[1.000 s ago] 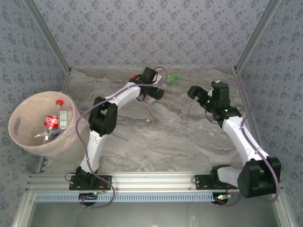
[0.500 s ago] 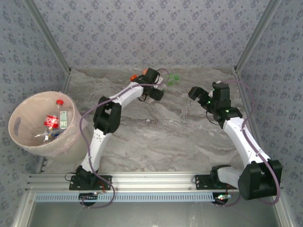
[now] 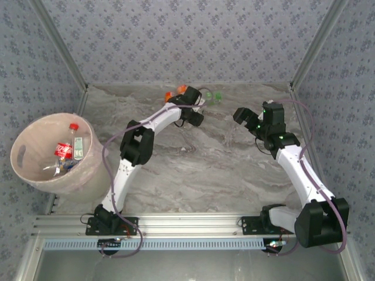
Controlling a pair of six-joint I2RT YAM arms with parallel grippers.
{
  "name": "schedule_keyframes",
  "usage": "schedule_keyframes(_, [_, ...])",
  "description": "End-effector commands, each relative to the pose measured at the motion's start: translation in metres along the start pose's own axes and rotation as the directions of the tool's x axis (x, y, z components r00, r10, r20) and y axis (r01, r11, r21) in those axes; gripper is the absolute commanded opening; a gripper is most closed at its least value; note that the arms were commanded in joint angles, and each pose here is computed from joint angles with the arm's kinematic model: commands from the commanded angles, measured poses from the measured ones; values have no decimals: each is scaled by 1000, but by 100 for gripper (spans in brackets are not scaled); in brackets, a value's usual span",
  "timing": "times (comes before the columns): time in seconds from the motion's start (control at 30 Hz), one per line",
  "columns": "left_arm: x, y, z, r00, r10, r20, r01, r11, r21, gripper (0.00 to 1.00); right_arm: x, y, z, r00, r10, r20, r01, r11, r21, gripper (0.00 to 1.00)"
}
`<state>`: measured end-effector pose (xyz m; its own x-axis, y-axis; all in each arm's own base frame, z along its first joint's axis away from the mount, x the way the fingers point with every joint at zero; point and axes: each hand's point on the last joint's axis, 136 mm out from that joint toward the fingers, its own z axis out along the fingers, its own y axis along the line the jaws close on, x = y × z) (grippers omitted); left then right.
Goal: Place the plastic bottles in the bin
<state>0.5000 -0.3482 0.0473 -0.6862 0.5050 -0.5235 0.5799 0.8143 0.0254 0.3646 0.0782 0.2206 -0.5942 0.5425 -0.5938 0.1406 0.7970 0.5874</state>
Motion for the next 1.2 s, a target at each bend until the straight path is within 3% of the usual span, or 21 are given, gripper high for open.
schedule_keyframes(0.0, [-17,-15,-31,999,-3,41,2,1000,31,55,-8,2,-8,999,-25,30,25,1000,8,100])
schedule_keyframes(0.4, [-23,-31,-98,981,-110,161,93,990,110,44,-4,1,-3,999,-26,24,26,1000,-15,100])
schedule_keyframes(0.73, [-21,-32,-166,940,-202,274,160,973,168,42,-7,42,-4,994,-80,70,94,967,-237,100])
schedule_keyframes(0.93, [-24,-25,-217,906,-223,359,173,971,166,42,1,85,-13,986,-139,90,164,888,-429,100])
schedule_keyframes(1.17, [-24,-2,-282,864,-228,449,203,974,105,42,35,137,-26,896,-390,213,442,728,-524,100])
